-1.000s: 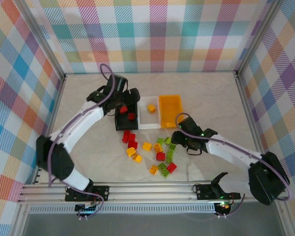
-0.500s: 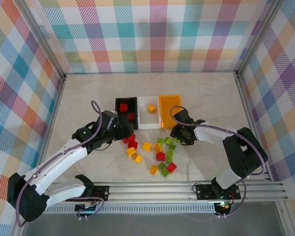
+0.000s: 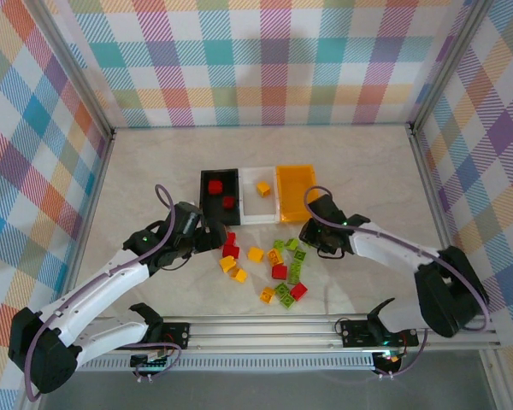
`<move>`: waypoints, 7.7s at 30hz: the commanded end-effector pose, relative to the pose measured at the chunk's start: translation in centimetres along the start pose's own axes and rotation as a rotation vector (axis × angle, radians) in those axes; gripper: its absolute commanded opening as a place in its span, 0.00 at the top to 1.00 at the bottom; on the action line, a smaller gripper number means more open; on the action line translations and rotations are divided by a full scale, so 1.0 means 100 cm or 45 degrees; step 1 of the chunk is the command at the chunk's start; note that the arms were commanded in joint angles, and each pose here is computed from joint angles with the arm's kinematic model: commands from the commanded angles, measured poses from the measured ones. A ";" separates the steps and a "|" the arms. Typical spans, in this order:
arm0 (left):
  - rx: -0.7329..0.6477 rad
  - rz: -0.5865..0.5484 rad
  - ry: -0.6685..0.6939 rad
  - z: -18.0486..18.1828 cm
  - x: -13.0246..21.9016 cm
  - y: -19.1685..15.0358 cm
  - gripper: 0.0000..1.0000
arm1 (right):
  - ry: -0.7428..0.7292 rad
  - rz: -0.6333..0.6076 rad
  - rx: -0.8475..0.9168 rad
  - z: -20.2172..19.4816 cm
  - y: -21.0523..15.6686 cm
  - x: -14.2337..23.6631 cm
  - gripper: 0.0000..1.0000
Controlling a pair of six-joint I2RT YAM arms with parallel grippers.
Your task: Sort the legos into containers by color
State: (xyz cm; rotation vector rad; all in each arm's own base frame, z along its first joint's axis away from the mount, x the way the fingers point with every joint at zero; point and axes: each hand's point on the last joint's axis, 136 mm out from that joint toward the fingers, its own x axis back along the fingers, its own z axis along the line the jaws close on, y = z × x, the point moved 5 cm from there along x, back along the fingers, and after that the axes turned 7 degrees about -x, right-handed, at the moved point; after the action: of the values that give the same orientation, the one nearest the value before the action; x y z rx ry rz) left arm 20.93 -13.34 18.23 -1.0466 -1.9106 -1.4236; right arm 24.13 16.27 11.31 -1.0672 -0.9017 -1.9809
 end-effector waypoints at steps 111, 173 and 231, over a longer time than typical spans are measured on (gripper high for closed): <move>0.031 0.142 0.027 0.024 -0.009 -0.045 0.00 | -0.131 0.306 0.676 0.013 -0.052 -0.041 0.49; -0.402 0.225 0.131 -0.023 -0.080 -0.071 0.15 | 0.136 -0.115 0.393 0.064 0.041 0.037 0.27; -0.272 -0.106 -0.225 -0.153 -0.061 0.120 0.05 | 0.134 0.087 0.322 0.009 -0.022 0.011 0.25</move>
State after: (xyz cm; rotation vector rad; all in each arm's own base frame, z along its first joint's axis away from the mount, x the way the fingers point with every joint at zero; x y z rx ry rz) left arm 36.78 -28.10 19.49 -1.2016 -1.8113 -1.6525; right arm 22.05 16.88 12.39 -0.8495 -1.0507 -1.7904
